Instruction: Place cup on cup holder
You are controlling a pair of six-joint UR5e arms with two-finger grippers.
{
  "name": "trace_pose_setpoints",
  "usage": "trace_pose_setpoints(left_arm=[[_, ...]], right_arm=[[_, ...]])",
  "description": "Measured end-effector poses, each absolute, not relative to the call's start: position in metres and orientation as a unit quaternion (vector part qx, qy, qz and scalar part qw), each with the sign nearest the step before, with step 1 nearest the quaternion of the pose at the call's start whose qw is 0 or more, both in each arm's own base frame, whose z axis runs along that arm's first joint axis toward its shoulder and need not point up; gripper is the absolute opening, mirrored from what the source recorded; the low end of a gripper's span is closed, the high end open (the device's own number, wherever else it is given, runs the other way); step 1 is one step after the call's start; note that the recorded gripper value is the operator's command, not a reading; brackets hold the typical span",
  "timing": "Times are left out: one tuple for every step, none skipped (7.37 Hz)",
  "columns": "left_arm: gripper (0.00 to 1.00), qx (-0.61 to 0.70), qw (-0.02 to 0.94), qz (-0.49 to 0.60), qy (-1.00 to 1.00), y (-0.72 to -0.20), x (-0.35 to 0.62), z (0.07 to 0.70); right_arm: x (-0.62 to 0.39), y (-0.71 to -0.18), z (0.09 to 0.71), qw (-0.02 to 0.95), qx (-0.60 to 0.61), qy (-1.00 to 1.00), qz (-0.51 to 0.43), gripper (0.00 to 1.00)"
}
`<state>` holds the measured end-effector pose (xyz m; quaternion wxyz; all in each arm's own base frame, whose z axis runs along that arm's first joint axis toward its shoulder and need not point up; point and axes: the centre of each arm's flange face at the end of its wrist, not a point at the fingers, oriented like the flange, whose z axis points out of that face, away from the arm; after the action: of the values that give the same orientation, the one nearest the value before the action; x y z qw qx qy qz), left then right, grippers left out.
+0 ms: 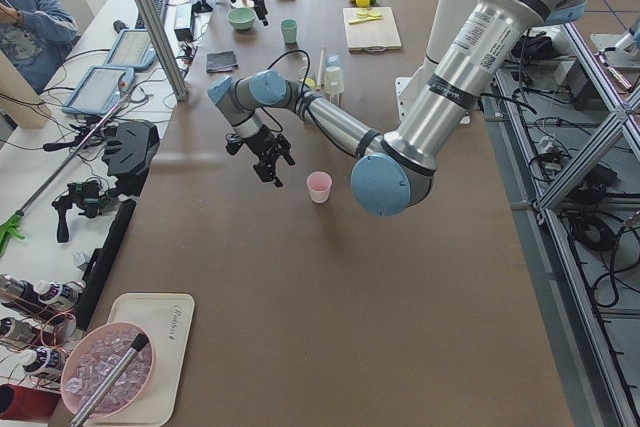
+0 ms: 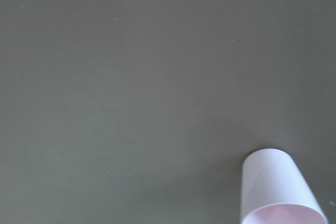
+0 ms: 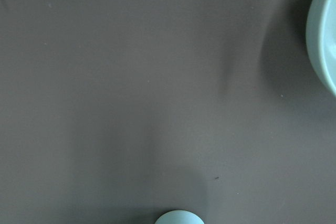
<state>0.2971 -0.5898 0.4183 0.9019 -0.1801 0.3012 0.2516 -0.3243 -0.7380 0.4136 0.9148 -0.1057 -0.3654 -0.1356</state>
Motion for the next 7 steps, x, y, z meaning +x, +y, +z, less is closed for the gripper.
trace_pose_setpoints(left_arm=[[0.98,-0.174,0.884,0.309,0.306,-0.581,0.326,0.406],[0.98,-0.182,0.863,0.36,0.303,-0.574,0.347,0.408],[0.98,-0.202,0.852,0.39,0.285,-0.573,0.359,0.414],[0.98,-0.215,0.848,0.408,0.262,-0.576,0.367,0.415],[0.98,-0.223,0.844,0.419,0.249,-0.575,0.376,0.416],[0.98,-0.229,0.84,0.429,0.241,-0.571,0.389,0.418],[0.98,-0.235,0.835,0.442,0.229,-0.566,0.406,0.419]], right_arm=[[-0.335,-0.746,0.421,0.913,-0.116,-0.36,-0.153,1.0],[-0.349,-0.75,0.424,0.911,-0.126,-0.356,-0.167,1.0],[-0.359,-0.751,0.429,0.909,-0.134,-0.352,-0.178,1.0],[-0.366,-0.755,0.435,0.908,-0.142,-0.345,-0.191,1.0],[-0.372,-0.758,0.44,0.907,-0.149,-0.337,-0.204,1.0],[-0.379,-0.759,0.444,0.906,-0.157,-0.328,-0.215,1.0],[-0.384,-0.759,0.449,0.905,-0.166,-0.322,-0.224,1.0]])
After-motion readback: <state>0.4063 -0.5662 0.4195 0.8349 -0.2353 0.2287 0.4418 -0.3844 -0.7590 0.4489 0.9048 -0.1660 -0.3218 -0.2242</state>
